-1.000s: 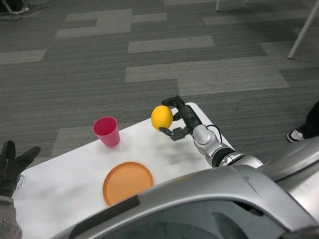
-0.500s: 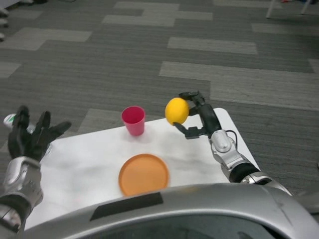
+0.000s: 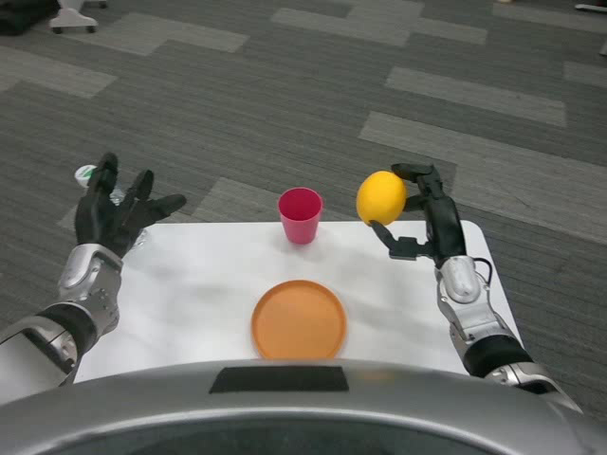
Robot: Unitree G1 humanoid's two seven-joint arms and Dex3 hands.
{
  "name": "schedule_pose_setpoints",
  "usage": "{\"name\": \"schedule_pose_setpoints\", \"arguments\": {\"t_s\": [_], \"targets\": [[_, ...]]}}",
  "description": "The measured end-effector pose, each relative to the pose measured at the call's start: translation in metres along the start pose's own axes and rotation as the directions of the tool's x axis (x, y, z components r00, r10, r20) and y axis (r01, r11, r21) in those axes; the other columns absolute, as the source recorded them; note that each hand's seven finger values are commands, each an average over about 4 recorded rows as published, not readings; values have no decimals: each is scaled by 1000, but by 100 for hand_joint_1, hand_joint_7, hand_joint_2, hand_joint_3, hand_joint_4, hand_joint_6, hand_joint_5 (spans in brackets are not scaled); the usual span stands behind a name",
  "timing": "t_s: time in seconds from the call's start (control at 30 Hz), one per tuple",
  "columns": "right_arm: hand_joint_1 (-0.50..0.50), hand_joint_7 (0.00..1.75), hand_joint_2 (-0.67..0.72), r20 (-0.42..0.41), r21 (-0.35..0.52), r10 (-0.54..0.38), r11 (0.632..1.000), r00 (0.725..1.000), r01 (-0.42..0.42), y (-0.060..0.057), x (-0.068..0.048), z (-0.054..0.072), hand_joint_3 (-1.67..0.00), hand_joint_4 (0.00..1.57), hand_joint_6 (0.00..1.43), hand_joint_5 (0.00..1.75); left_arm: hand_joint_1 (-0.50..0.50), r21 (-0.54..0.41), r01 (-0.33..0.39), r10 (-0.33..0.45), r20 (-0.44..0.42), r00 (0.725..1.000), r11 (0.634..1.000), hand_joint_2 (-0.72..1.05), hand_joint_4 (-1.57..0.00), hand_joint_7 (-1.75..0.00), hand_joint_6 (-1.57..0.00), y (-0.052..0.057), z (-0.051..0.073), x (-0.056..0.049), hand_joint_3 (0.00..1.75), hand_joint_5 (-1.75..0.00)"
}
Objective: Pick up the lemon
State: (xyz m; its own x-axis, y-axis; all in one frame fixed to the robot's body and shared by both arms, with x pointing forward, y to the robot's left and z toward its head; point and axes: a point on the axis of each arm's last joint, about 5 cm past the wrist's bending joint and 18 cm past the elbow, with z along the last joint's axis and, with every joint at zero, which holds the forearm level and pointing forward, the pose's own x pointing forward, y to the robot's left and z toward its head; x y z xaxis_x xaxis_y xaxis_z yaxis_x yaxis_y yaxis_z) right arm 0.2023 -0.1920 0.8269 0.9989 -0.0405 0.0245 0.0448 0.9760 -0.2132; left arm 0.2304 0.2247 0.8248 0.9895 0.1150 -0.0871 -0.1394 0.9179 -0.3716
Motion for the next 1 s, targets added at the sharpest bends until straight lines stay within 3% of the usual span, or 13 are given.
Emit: {"name": "schedule_pose_setpoints", "arguments": {"t_s": [1.0], "targets": [[-33,134,-60,27,6,-2,1000,1000,2,0,0,4,-119,5,54,175,50,-1,-1,1,1,1000,1000,105,-4,0,0,0,0,0,9,0]]}}
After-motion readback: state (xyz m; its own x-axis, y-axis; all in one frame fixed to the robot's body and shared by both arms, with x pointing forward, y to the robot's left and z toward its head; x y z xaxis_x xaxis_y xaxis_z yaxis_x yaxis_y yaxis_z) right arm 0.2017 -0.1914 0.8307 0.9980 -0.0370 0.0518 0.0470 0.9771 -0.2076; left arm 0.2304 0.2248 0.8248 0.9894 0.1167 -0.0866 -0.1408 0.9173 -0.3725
